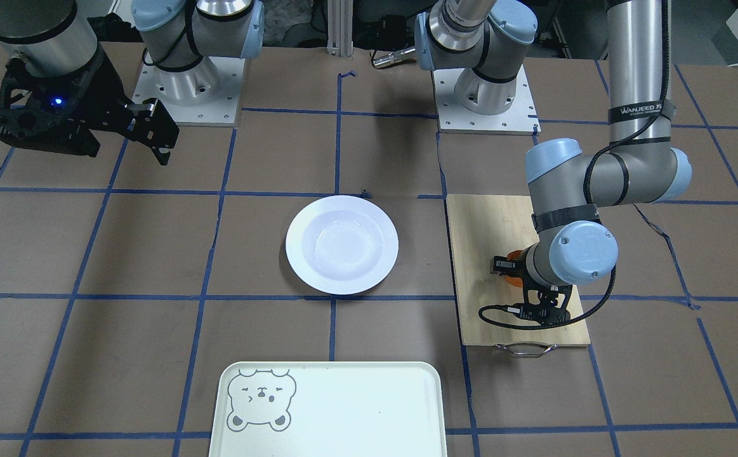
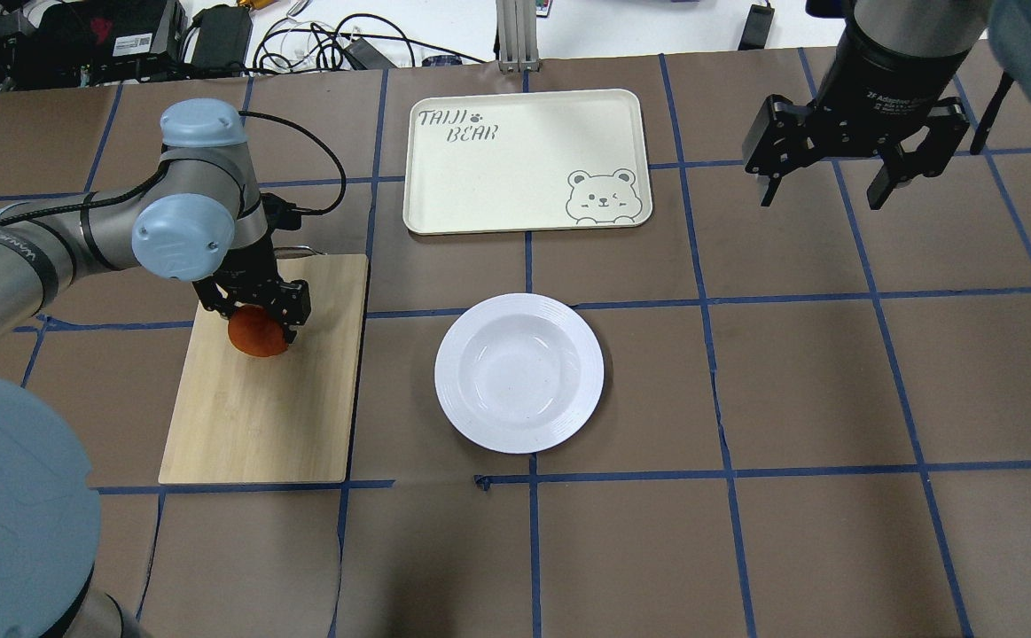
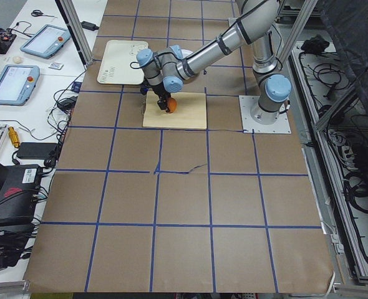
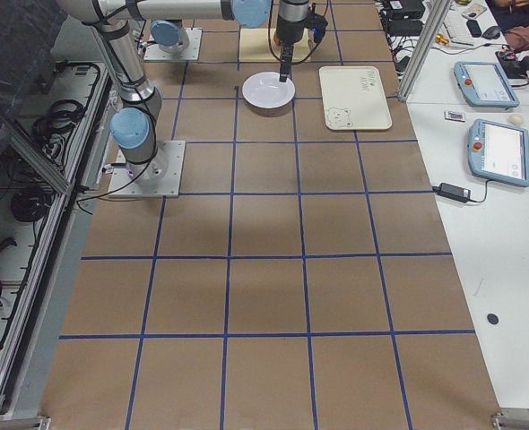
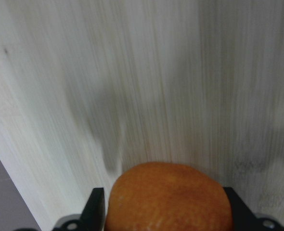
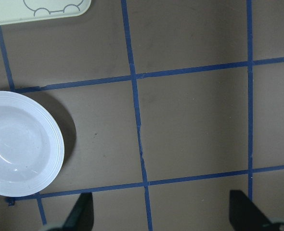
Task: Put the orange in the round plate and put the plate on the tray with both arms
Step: 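Carry the orange with the left gripper and lower it into the white plate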
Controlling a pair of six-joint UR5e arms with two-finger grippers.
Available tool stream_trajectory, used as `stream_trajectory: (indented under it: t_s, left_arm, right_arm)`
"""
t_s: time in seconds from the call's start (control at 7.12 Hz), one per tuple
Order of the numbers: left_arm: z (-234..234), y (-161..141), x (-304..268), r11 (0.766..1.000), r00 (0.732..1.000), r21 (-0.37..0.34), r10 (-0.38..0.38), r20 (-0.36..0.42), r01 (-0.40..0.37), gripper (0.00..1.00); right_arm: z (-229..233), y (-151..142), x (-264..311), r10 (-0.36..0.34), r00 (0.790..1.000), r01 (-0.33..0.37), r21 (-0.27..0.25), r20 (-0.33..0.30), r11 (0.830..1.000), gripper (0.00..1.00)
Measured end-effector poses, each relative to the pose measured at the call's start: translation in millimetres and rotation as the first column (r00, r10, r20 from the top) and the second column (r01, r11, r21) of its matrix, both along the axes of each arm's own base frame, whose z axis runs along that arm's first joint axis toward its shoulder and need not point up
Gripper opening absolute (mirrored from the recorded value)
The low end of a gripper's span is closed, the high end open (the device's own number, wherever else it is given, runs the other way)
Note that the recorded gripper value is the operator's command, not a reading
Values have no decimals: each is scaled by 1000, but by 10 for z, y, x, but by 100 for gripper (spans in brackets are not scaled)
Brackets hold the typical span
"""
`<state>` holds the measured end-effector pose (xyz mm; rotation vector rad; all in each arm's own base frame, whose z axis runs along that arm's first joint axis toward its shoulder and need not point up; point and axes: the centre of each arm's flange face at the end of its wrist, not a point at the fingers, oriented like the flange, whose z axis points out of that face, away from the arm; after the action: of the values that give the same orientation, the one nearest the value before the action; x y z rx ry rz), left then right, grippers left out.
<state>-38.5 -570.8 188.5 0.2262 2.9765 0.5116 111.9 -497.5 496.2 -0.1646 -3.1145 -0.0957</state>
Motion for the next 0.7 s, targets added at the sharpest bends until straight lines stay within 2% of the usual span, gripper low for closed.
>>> stream_trajectory:
  t_s: [0.28, 0.42, 0.56, 0.7]
  left_arm:
    - [216, -25, -77, 999, 998, -12, 36, -47, -37, 15]
    - [389, -41, -242, 995, 991, -12, 93, -92, -95, 15]
    - [540, -1, -576, 987, 977, -4, 160, -139, -162, 15]
    - [625, 118, -1103, 981, 968, 9, 191, -165, -192, 15]
  right_arm:
    - [1, -2, -1, 0, 1000, 0, -1, 0, 1000, 100]
    - [1, -2, -3, -1, 1000, 1, -1, 0, 1000, 100]
    - [2, -3, -9, -2, 1000, 2, -1, 0, 1000, 100]
    - [5, -6, -20, -6, 1000, 6, -2, -1, 1000, 100]
